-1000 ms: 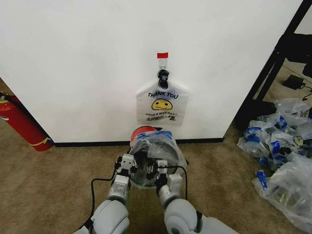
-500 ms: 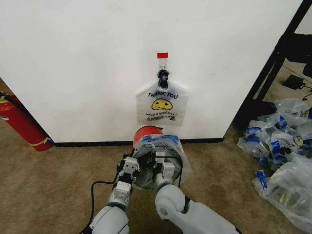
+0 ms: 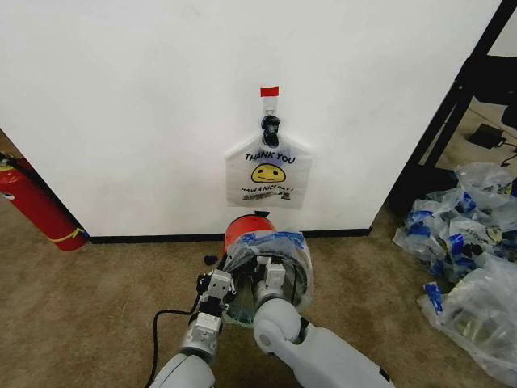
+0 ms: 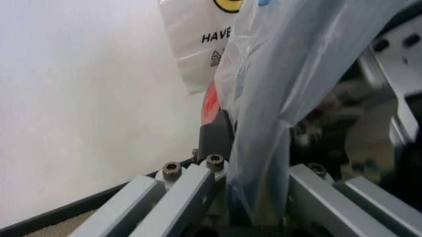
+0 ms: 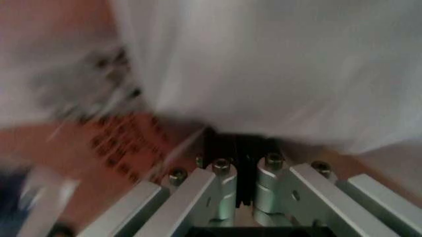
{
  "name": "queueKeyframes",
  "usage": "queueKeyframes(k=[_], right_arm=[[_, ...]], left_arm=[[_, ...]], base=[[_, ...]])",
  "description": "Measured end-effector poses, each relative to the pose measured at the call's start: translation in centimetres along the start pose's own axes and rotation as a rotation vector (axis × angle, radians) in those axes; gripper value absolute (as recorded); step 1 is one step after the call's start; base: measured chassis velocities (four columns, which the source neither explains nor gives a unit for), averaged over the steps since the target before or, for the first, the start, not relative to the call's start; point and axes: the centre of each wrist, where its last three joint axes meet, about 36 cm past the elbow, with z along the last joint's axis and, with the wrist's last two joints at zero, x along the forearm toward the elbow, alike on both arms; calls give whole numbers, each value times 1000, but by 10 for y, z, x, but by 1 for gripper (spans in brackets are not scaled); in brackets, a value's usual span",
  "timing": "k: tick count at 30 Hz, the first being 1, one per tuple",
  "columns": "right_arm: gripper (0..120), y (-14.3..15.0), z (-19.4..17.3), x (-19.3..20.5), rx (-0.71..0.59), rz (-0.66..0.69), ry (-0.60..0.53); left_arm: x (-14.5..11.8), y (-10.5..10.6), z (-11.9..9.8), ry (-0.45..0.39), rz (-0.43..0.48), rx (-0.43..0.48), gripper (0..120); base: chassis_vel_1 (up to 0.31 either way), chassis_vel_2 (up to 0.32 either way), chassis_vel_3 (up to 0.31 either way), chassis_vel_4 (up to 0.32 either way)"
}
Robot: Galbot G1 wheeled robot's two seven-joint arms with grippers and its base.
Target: Pick up the garbage bag from the wall and place it over the trash bin.
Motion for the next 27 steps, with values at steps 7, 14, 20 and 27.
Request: queueKeyframes(k=[7, 14, 20, 27], right_arm=[[0, -13, 7, 31, 53, -66, 0], [0, -34, 16, 24, 65, -135, 22], [0, -29, 9, 2, 45, -123, 22], [0, -19, 4, -13, 27, -93, 12]], left_arm=[[-6, 9, 2, 8, -15, -1, 0], [-2, 0, -1, 8, 5, 23, 0], [6, -6, -8, -13, 30, 24, 0], [15, -6, -11, -31, 48, 15, 0]], base=[[0, 0, 0, 0], [0, 0, 0, 0], [0, 0, 0, 0], [0, 0, 0, 0]])
